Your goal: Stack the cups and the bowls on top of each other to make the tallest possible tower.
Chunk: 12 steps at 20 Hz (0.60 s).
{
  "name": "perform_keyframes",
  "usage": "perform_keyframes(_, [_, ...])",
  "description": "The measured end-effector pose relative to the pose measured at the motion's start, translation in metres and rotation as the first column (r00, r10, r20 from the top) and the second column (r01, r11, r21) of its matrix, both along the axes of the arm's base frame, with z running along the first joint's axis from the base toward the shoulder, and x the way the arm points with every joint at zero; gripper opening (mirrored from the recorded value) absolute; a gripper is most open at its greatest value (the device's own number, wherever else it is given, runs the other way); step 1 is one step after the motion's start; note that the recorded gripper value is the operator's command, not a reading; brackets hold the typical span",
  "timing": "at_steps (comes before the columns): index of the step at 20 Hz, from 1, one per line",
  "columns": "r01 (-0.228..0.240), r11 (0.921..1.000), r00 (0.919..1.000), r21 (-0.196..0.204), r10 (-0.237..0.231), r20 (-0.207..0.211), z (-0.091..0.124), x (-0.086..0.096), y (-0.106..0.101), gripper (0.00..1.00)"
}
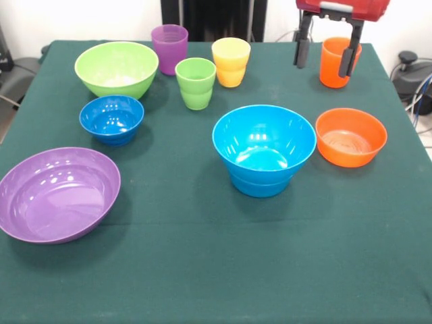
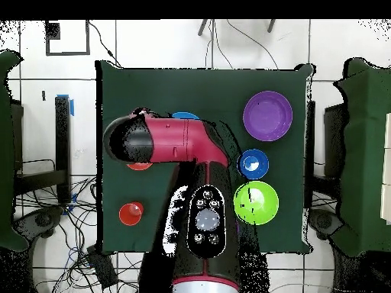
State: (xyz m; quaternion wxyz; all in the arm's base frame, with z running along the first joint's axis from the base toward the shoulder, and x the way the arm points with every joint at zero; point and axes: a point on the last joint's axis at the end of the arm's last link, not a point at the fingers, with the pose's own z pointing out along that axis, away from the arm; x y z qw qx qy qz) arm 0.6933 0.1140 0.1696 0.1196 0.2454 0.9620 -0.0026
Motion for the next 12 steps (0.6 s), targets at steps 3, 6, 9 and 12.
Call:
perform_keyframes(3, [0.017,0.9999,0.9999,0.001,-0.017,0.000,0.000,0.002,-0.012,1.00])
perform_keyframes(6, [0.048,0.9988,0.9988,0.003,-0.048,0.000,-0.001,0.005,-0.034,1.00])
perform_keyframes(9, [0.083,0.9966,0.9966,0.002,-0.083,-0.001,-0.002,0.008,-0.060,1.00])
perform_keyframes(12, [0.131,0.9914,0.9913,-0.006,-0.131,-0.011,-0.009,0.008,-0.102,1.00])
